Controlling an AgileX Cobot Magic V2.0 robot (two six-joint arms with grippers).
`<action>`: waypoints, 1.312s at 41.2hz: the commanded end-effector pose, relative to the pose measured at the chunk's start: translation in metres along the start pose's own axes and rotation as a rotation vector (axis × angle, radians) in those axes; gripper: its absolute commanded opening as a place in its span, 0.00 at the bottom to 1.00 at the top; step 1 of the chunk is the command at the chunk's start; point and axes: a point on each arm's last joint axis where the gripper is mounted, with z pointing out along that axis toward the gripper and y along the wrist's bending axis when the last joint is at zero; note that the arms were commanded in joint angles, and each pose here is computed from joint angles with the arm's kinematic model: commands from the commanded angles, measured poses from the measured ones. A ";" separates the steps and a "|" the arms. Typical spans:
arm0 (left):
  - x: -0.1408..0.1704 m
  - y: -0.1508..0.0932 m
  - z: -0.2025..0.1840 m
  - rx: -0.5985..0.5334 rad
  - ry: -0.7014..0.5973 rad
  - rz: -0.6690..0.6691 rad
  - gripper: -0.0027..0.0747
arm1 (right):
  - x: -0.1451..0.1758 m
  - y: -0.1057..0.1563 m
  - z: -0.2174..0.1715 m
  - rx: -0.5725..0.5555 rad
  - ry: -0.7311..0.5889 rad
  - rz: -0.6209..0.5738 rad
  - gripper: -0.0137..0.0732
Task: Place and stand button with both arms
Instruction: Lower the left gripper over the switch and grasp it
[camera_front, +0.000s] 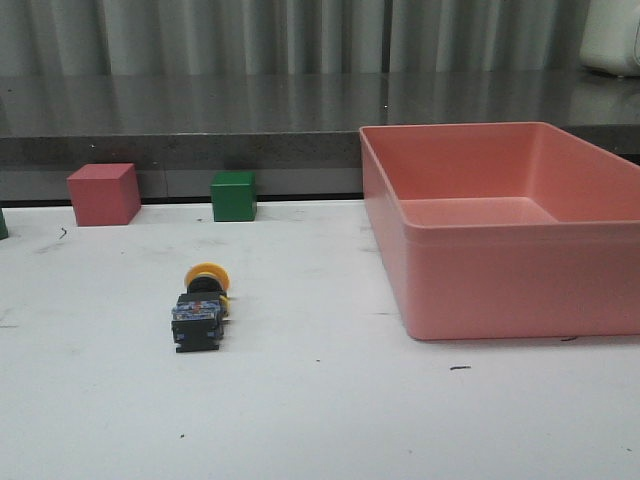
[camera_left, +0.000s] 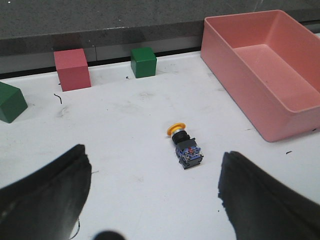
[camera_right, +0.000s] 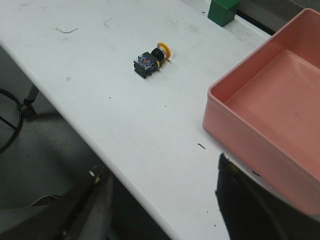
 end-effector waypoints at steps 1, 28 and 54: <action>-0.016 -0.002 -0.003 0.020 -0.105 -0.009 0.70 | -0.011 -0.001 -0.005 0.005 -0.080 -0.020 0.71; -0.039 -0.007 0.089 0.035 0.321 0.008 0.82 | -0.010 -0.001 -0.005 0.005 -0.068 -0.020 0.71; -0.048 -0.062 0.250 -0.044 0.684 -0.079 0.82 | -0.010 -0.001 -0.005 0.005 -0.068 -0.020 0.71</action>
